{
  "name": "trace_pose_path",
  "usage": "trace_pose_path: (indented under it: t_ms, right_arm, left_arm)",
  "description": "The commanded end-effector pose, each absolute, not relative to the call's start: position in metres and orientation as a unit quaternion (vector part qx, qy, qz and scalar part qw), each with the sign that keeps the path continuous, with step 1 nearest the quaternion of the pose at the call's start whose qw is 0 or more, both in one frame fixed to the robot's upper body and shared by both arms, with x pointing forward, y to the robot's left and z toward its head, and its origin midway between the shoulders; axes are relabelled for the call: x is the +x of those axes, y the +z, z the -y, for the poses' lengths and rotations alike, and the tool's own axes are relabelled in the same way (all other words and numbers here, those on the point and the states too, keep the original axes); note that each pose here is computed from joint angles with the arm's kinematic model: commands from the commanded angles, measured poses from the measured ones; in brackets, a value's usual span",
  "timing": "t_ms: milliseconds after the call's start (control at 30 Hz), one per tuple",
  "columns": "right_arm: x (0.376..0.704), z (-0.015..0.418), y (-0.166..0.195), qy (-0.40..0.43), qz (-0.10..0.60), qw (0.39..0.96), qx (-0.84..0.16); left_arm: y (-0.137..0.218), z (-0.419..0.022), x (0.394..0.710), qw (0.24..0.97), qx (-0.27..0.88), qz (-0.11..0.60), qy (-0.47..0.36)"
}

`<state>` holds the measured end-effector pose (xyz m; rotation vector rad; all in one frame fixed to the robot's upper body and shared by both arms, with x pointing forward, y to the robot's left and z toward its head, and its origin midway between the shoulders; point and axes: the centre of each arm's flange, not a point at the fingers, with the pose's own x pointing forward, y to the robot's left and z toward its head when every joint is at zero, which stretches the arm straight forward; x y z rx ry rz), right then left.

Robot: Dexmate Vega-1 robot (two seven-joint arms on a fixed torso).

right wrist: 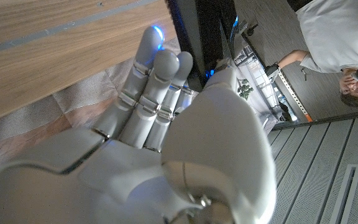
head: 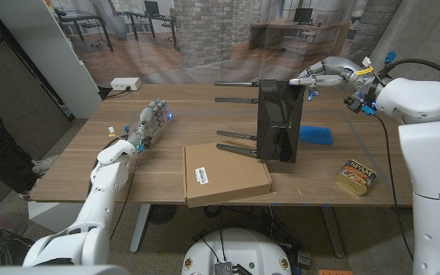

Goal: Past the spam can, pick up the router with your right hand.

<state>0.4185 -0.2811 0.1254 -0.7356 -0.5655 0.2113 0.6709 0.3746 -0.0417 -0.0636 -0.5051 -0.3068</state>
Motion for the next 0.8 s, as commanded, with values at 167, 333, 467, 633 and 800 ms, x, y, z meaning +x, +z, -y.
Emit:
trace_pose_path:
  t_ms: [167,333,467,633,800]
  right_arm:
    - [0.407,0.274,0.129,0.080,0.281,0.891,-0.347]
    - [0.402,0.273,0.132,0.075,0.285,0.890,-0.347]
    - [0.401,0.271,0.134,0.075,0.288,0.889,-0.348]
    - [0.404,0.268,0.136,0.078,0.290,0.888,-0.348]
    - [0.409,0.265,0.137,0.082,0.289,0.888,-0.348]
  left_arm:
    - [-0.038,-0.378,0.678,0.954,-0.023,0.247,-0.170]
    - [-0.038,-0.379,0.677,0.953,-0.024,0.250,-0.172]
    - [-0.039,-0.381,0.674,0.953,-0.025,0.250,-0.171]
    - [-0.044,-0.386,0.671,0.955,-0.027,0.246,-0.163]
    - [-0.049,-0.390,0.669,0.956,-0.030,0.245,-0.160]
